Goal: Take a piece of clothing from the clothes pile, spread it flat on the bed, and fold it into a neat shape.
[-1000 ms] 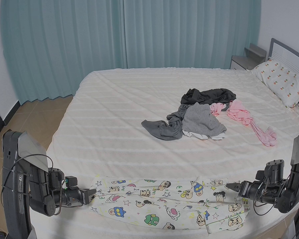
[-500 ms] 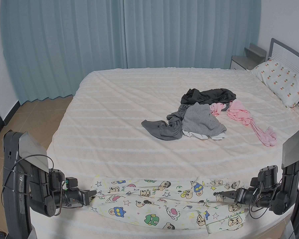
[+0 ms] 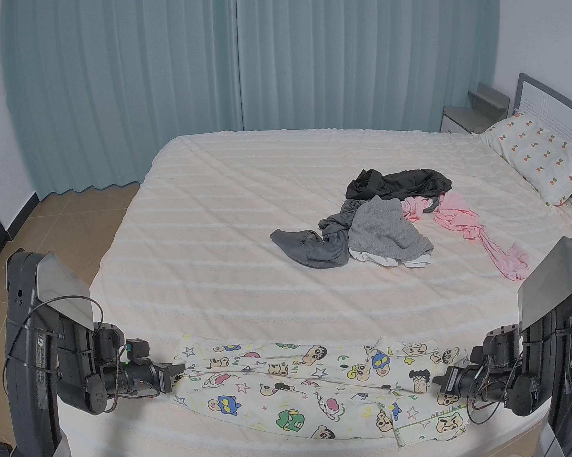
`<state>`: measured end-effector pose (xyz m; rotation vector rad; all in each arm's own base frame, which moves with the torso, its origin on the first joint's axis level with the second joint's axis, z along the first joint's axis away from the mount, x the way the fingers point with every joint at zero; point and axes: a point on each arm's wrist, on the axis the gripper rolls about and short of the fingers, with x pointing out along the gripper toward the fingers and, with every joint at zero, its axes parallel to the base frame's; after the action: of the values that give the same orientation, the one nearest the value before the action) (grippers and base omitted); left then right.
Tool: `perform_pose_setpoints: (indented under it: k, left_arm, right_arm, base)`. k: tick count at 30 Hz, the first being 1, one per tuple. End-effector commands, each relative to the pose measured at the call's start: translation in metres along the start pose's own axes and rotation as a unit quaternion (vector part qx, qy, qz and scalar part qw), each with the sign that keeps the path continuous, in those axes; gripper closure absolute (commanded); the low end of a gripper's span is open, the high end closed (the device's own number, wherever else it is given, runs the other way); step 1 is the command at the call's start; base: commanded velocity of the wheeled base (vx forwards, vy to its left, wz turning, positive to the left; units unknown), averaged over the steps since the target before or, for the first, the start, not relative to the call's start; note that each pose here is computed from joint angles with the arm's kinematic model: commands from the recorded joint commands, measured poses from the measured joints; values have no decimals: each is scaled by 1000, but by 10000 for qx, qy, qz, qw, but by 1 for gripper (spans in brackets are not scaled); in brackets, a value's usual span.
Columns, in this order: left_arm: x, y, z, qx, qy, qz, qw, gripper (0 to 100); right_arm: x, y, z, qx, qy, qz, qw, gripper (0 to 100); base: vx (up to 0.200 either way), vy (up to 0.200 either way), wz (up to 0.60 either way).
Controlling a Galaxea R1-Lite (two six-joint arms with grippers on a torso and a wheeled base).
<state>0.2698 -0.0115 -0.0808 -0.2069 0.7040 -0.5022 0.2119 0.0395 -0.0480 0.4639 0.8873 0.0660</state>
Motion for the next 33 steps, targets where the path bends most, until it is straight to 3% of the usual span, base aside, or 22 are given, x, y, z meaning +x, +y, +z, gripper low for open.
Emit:
perform_pose_setpoints:
  k: [1,7,19,33]
  left_arm:
    - [0,0,3,64,-104,-5,9999,100]
    - [-3,-2,14,145,-292,13,9995,100]
    - [0,-1,38,329,-776,66,9964,100]
    - [29,-16,88,-25,-1800,433,9827,100]
  right_arm:
    - [-6,-1,3,60,-105,2,9999,100]
    - [-15,-1,15,144,-439,47,9989,100]
    - [-24,0,21,190,-533,81,9984,100]
    - [-26,-1,24,227,-623,89,9978,100]
  base:
    - [0,0,0]
    - [0,0,0]
    - [0,0,0]
    - [0,0,0]
